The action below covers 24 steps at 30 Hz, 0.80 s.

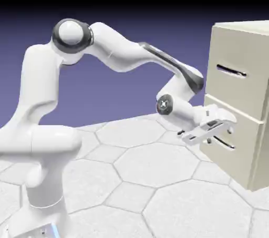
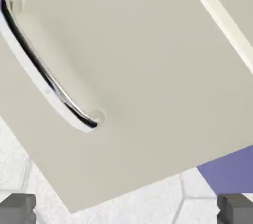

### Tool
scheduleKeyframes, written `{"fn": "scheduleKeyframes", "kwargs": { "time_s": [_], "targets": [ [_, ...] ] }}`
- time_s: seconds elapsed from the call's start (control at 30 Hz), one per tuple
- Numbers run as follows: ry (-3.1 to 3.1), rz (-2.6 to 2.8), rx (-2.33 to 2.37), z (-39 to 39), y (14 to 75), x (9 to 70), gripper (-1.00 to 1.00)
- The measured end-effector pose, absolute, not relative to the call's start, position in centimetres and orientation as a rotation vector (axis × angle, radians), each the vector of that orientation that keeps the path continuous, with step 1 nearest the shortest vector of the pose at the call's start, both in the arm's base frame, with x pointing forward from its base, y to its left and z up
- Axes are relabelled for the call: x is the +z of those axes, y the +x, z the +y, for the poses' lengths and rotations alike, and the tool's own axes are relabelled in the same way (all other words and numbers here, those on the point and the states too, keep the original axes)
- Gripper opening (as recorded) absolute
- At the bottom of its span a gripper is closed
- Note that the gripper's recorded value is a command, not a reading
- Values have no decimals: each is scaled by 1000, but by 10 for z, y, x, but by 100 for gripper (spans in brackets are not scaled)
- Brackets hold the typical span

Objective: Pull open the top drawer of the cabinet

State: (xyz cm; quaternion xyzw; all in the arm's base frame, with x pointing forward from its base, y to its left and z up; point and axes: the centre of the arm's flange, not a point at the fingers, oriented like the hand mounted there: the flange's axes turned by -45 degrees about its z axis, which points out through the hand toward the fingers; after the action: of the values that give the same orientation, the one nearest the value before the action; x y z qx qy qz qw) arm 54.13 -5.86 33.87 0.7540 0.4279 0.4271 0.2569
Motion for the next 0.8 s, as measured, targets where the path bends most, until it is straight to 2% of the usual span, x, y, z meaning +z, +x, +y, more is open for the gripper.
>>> {"fn": "scheduleKeyframes", "kwargs": {
  "time_s": [0.53,0.73,0.77,0.8],
  "targets": [
    [1209,1210,1210,44,572,469,0],
    [1208,1210,1209,45,618,469,0],
    [1209,1210,1210,44,622,469,-100],
    [1209,1210,1210,44,622,469,-100]
  ]
}}
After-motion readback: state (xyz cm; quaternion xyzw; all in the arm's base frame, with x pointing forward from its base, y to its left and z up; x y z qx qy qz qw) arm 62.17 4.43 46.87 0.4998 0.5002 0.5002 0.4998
